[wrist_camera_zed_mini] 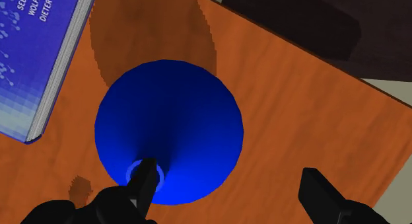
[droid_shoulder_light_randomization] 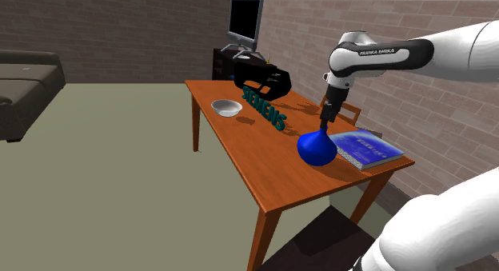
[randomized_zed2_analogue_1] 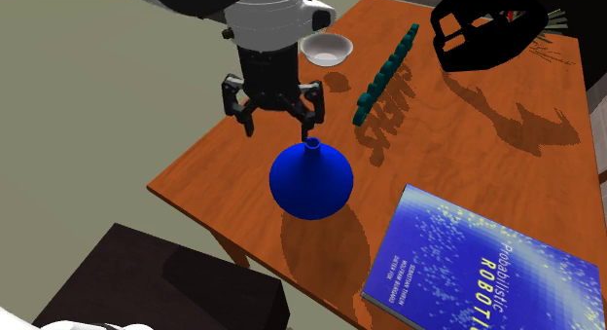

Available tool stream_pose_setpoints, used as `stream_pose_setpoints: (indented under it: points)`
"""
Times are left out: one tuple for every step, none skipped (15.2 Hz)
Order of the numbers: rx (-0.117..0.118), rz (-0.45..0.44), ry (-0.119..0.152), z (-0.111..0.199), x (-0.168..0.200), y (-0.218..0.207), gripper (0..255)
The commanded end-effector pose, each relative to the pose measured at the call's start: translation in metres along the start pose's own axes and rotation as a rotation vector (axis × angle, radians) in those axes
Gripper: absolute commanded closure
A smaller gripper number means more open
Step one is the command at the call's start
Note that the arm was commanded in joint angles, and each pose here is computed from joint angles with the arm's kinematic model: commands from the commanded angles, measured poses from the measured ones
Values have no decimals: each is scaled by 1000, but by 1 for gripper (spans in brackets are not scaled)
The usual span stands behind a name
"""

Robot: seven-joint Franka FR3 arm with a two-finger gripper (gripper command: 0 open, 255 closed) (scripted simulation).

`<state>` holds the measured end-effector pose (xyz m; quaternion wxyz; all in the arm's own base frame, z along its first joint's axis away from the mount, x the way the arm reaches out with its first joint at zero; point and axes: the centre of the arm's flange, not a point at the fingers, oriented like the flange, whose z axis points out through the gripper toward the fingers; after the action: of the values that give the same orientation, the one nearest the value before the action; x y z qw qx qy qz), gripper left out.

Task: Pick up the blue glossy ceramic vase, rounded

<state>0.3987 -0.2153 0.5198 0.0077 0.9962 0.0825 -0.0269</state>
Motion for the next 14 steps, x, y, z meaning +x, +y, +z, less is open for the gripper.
stream_pose_setpoints:
  points:
    - [-3,-8,14,3,3,24,0]
    - [-3,-12,21,4,7,36,0]
    - [-4,-16,28,5,10,48,0]
    - [-4,-19,34,6,13,58,0]
    - [-4,-19,34,11,14,58,0]
    - [-4,-19,34,17,14,58,0]
    - [-4,-19,34,22,14,58,0]
    - [-4,-19,34,27,15,58,0]
    - [-4,-19,34,32,15,58,0]
    - [-4,-19,34,38,15,58,0]
    - [-4,-19,34,43,15,58,0]
    - [-4,-19,34,46,16,58,0]
    - [-4,-19,34,46,16,58,0]
    - [-4,-18,34,46,15,58,255]
